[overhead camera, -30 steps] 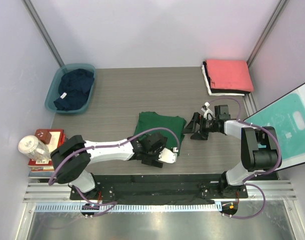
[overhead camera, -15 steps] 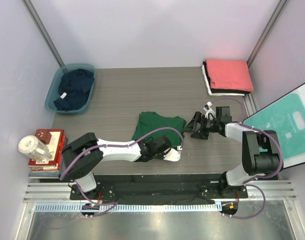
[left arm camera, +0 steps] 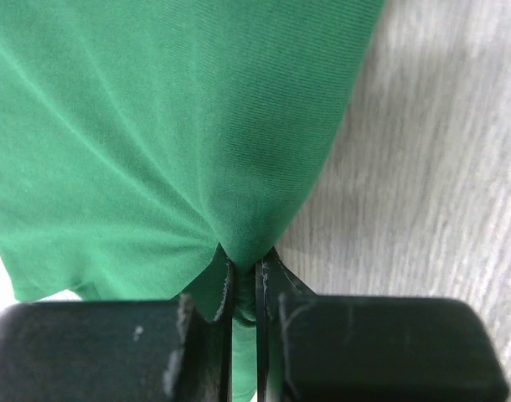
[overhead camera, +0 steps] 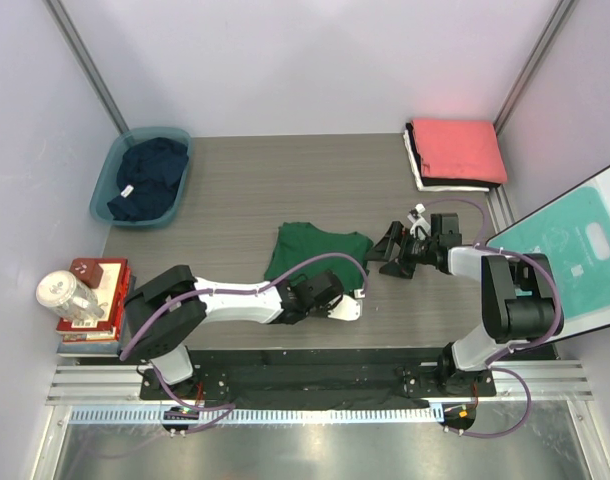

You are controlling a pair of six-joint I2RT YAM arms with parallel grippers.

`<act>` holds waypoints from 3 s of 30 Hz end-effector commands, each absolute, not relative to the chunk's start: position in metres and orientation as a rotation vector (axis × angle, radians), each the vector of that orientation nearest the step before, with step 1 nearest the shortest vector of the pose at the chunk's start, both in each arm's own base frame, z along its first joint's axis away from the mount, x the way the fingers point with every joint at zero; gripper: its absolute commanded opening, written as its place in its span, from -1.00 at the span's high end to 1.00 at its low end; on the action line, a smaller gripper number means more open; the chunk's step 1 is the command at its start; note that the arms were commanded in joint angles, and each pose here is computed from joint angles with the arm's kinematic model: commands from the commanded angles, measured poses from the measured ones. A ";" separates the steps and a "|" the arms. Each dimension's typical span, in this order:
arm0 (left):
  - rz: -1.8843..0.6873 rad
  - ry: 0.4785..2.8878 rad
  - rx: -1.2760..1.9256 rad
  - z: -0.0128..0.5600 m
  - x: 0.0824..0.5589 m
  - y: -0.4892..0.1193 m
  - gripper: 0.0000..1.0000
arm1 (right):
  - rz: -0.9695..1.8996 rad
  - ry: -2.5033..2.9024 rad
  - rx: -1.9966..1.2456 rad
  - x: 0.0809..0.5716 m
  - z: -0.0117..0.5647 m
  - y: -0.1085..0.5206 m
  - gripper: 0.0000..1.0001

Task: Fold and stack the t-shirts
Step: Put the neatly folded tshirt into the corner of the board with the right arm

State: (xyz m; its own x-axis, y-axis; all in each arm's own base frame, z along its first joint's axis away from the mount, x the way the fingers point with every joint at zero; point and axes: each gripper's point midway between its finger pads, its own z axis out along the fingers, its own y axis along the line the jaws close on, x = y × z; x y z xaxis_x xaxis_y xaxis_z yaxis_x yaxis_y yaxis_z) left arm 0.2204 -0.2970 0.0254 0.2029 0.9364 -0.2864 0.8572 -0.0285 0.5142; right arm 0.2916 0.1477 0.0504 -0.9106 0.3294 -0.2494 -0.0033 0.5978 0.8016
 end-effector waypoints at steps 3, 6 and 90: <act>0.176 1.662 1.748 0.053 0.249 -0.322 0.99 | 1.243 2.413 0.296 0.306 0.052 0.148 -0.80; 0.161 1.664 1.712 0.062 0.255 -0.332 1.00 | 1.251 2.411 0.328 0.309 0.050 0.149 -0.80; 0.290 1.757 1.493 0.143 0.332 -0.249 -0.88 | 0.455 2.316 -0.837 0.553 0.131 0.133 0.98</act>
State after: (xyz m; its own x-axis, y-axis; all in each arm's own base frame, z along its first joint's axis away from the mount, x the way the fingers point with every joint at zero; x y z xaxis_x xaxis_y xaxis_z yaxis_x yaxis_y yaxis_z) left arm 0.3143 -0.2451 0.1260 -0.0142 0.9083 -0.4181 0.7418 0.2899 0.6047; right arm 0.5304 0.1555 0.0946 -0.6765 -0.3700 -0.6367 -0.6287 0.7404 0.2378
